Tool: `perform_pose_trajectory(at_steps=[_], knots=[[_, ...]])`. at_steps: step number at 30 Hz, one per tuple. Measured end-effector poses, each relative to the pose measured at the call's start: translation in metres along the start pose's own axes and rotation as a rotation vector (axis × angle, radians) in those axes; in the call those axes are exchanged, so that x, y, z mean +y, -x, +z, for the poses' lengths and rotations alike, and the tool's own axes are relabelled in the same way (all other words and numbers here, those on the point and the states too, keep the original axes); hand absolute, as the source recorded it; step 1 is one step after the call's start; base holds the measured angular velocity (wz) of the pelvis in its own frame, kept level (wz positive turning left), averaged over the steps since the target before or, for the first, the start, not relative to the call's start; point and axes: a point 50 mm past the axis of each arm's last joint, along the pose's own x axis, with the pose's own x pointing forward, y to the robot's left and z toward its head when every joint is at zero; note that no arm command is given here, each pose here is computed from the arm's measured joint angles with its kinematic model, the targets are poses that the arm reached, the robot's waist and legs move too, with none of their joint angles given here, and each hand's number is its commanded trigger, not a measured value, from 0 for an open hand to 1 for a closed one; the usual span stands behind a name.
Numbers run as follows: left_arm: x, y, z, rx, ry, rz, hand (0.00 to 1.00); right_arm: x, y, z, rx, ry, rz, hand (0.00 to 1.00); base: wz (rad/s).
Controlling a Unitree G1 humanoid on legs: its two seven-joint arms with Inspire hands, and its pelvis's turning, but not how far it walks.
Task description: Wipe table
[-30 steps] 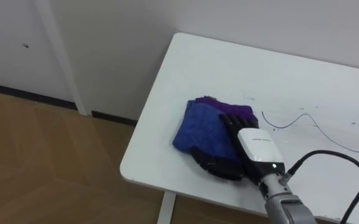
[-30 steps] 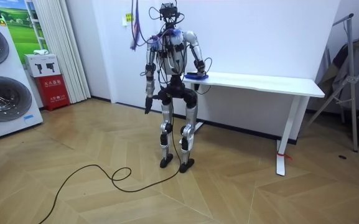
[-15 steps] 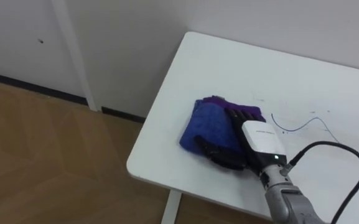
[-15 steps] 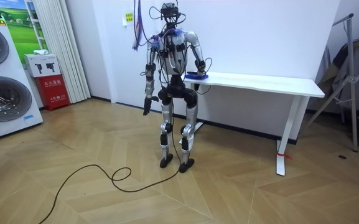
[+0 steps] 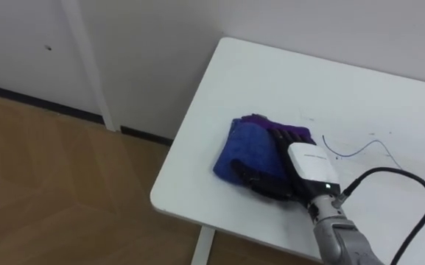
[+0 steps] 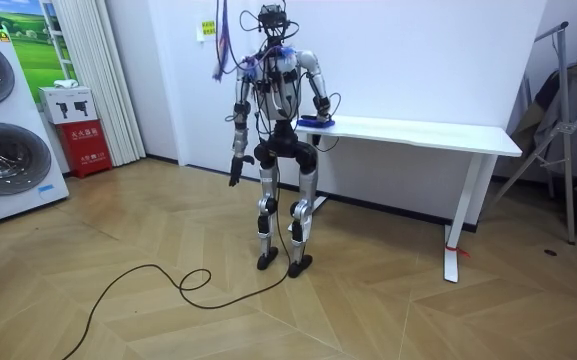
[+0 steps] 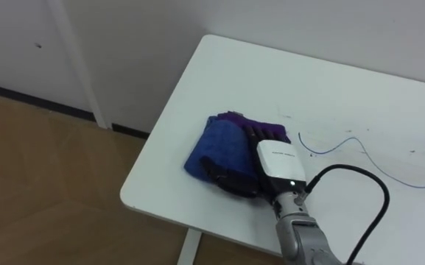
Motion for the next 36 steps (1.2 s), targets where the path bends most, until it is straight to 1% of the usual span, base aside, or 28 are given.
perform_pose_trajectory(at_steps=[4,5,6,7,8,10,16,19,21,23,36], knots=[[0.0,0.0,-0.001,0.005,0.005,-0.006,0.0,0.001,0.0,-0.001,0.011,-0.003,0.012,0.0,0.07],[0.0,0.0,-0.001,0.006,0.006,-0.009,0.0,0.001,0.0,-0.002,0.02,-0.005,0.021,0.02,0.05],[0.0,0.0,-0.001,0.005,0.006,-0.013,0.0,0.001,0.0,-0.002,0.024,-0.005,0.023,0.51,0.11],[0.0,0.0,0.0,0.0,0.007,-0.019,0.0,0.001,0.0,-0.003,0.029,-0.001,0.027,0.71,0.17],[0.0,0.001,0.001,-0.004,0.007,-0.022,0.0,0.003,0.0,-0.004,0.036,0.004,0.036,1.0,0.18],[0.0,0.001,0.001,-0.004,0.011,-0.025,0.0,0.004,0.0,-0.006,0.048,0.011,0.044,1.0,0.09],[0.0,0.001,0.004,-0.011,0.016,-0.032,0.0,-0.017,-0.017,-0.007,0.063,0.042,-0.026,1.0,0.08],[0.001,0.001,0.005,-0.016,0.017,-0.03,0.0,-0.022,-0.022,-0.007,0.072,0.056,-0.042,1.0,0.1],[0.001,0.002,0.003,-0.011,0.016,-0.029,0.0,-0.023,-0.021,-0.009,0.076,0.049,-0.045,1.0,0.1],[0.002,0.001,0.006,-0.023,-0.017,-0.018,0.0,-0.022,-0.02,-0.009,0.067,0.035,-0.045,1.0,0.13],[0.005,0.0,0.02,-0.06,-0.022,-0.005,0.0,-0.019,-0.019,-0.017,0.1,-0.013,-0.033,1.0,0.02]])
